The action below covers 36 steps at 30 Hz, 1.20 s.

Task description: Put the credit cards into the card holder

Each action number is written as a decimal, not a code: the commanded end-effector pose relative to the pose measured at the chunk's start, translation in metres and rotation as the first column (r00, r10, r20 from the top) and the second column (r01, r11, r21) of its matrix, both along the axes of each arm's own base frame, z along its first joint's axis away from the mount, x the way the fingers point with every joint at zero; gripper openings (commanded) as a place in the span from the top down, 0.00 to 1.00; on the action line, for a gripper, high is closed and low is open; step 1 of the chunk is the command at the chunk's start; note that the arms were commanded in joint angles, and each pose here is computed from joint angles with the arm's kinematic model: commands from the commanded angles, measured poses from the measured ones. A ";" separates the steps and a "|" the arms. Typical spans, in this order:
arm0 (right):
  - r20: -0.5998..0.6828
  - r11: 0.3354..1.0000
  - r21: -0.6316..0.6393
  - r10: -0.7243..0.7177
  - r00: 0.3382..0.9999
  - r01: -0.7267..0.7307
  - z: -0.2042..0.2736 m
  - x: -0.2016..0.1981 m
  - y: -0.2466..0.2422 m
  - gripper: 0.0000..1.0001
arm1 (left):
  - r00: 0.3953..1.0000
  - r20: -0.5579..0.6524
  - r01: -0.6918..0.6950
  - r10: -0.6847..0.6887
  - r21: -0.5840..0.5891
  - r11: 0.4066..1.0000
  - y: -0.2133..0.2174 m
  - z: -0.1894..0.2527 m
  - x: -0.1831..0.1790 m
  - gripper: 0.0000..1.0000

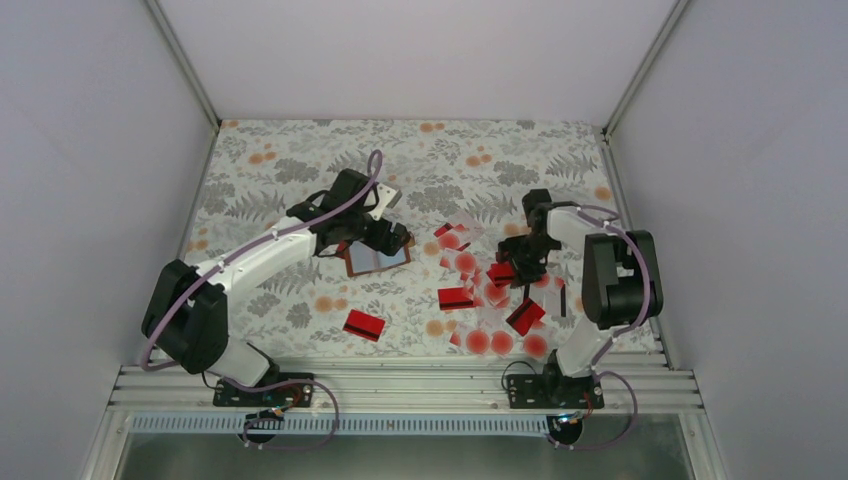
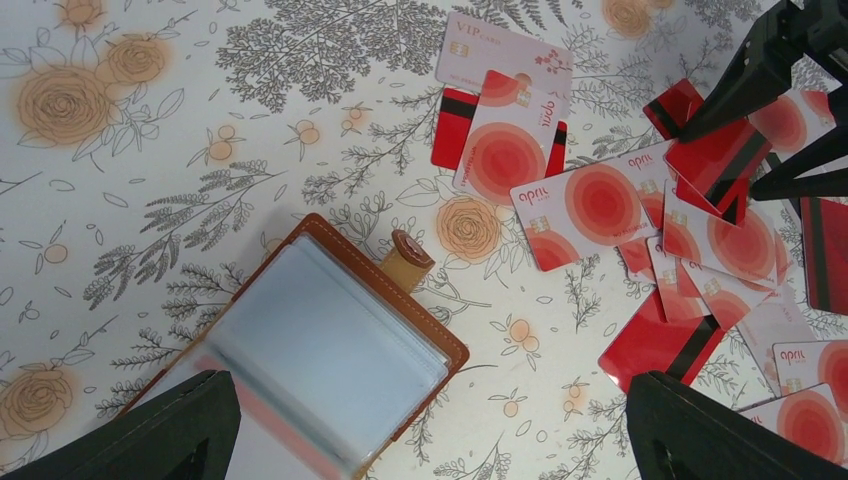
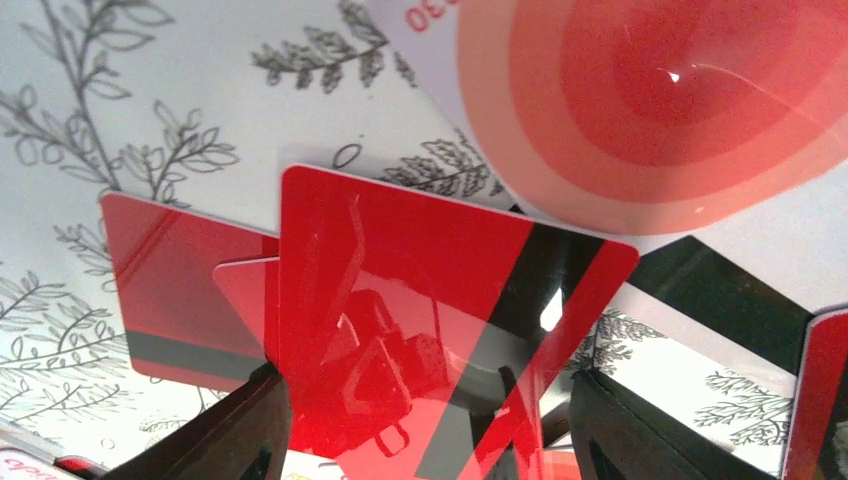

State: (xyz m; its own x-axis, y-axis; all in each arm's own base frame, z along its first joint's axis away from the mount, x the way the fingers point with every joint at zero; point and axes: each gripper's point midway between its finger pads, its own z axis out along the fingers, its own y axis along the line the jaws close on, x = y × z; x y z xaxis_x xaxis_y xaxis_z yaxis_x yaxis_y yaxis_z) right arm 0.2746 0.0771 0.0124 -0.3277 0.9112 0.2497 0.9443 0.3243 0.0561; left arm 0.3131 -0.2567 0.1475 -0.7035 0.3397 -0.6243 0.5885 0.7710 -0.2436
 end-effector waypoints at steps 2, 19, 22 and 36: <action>-0.043 0.996 -0.066 0.057 0.997 -0.060 -0.021 -0.005 -0.009 0.27 | 1.000 0.024 0.019 -0.019 -0.024 1.000 -0.001 0.010 -0.003 0.04; -0.019 0.986 -0.107 0.129 0.991 -0.130 -0.009 0.019 -0.011 0.24 | 0.999 0.022 0.029 -0.028 -0.028 0.999 -0.003 0.011 -0.003 0.04; -0.013 0.984 -0.112 0.136 0.991 -0.136 -0.005 0.023 -0.012 0.23 | 0.999 0.023 0.031 -0.031 -0.029 0.999 -0.003 0.012 -0.002 0.04; 0.039 0.987 -0.093 0.138 0.990 -0.134 0.010 0.029 -0.007 0.18 | 0.999 0.024 0.029 -0.029 -0.023 0.999 -0.003 0.012 -0.001 0.05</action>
State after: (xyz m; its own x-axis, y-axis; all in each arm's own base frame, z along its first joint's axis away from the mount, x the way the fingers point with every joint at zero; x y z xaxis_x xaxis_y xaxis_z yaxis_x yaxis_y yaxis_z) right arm 0.2921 0.0719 0.0137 -0.4487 0.8706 0.2017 0.8912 0.4526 0.0286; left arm 0.3108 -0.2588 0.1499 -0.7014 0.3402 -0.6263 0.5971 0.7603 -0.2558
